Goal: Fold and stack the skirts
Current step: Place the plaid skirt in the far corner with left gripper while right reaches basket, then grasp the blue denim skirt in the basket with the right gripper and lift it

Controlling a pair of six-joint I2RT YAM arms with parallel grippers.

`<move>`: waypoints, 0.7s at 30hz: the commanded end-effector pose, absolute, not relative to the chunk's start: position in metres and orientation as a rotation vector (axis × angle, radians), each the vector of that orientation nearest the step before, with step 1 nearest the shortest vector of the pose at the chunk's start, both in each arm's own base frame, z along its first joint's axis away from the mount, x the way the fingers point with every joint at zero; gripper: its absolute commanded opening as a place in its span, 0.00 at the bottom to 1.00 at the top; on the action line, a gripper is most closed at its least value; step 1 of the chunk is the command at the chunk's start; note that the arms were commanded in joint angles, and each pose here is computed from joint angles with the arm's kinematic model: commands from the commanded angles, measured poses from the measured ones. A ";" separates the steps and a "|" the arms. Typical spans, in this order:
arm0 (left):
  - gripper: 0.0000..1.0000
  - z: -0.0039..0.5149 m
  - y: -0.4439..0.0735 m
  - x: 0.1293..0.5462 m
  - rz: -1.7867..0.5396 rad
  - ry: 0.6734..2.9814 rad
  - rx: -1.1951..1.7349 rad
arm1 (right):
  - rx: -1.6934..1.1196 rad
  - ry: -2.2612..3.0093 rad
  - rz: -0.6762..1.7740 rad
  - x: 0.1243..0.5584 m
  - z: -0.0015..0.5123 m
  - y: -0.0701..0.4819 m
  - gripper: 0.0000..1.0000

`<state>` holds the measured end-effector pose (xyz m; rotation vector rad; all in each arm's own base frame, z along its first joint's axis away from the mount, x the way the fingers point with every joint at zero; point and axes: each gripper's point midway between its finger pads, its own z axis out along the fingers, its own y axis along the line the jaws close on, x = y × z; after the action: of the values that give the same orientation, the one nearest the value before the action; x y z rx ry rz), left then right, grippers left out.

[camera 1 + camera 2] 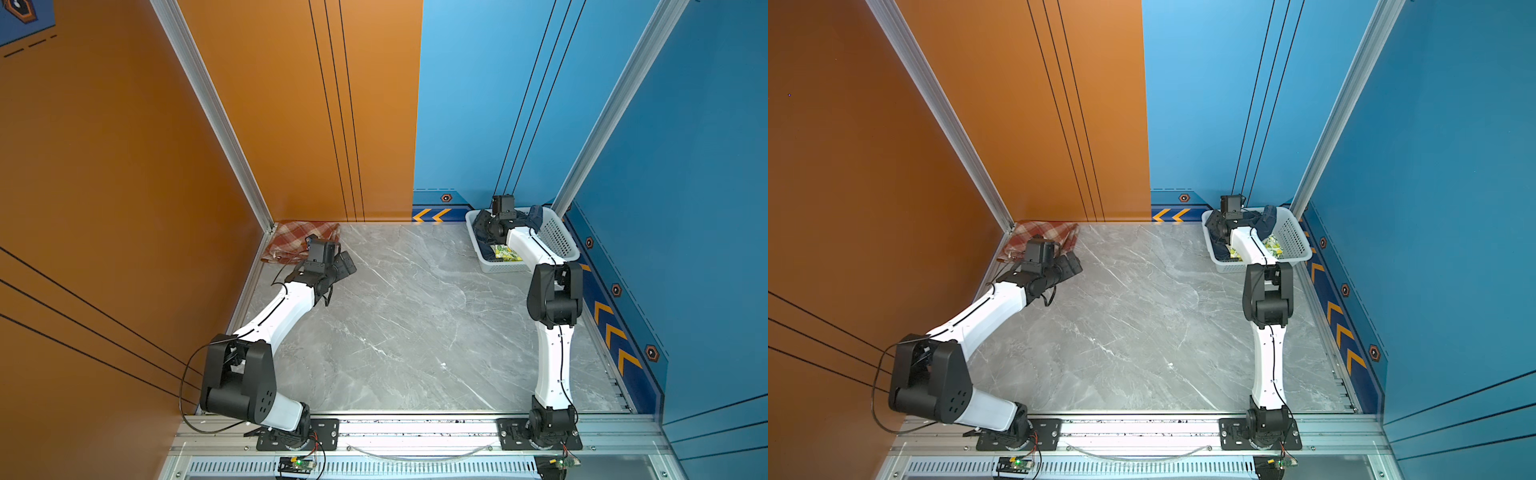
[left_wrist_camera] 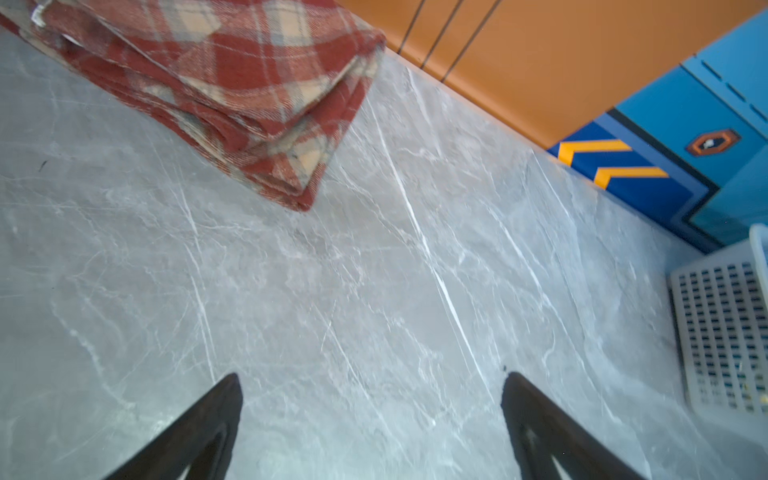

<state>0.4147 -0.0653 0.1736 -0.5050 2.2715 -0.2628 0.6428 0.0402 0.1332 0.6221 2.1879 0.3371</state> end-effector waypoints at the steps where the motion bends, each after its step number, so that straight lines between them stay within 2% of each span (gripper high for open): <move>1: 0.98 0.184 -0.066 0.392 -0.227 2.370 -0.384 | 0.617 2.105 0.425 0.658 0.165 0.046 0.29; 3: 0.98 0.192 -0.072 0.388 -0.271 2.385 -0.338 | 0.590 2.078 0.421 0.659 0.182 0.046 0.06; 4: 0.98 0.195 -0.077 0.388 -0.299 2.392 -0.310 | 0.575 2.059 0.417 0.659 0.194 0.044 0.00; 10: 0.98 0.200 -0.100 0.388 -0.475 2.429 -0.196 | 0.533 1.953 0.382 0.640 0.270 0.031 0.00; 15: 0.99 0.202 -0.122 0.387 -0.661 2.357 -0.140 | 0.486 1.838 0.320 0.609 0.348 0.016 0.00; 21: 1.00 0.211 -0.118 0.382 -0.684 2.313 -0.164 | 0.461 1.700 0.316 0.573 0.428 -0.007 0.00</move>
<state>0.3833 -0.1166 0.1867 -0.1907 2.3973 -0.6232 0.5930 0.0022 0.3699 0.5056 1.8176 0.3318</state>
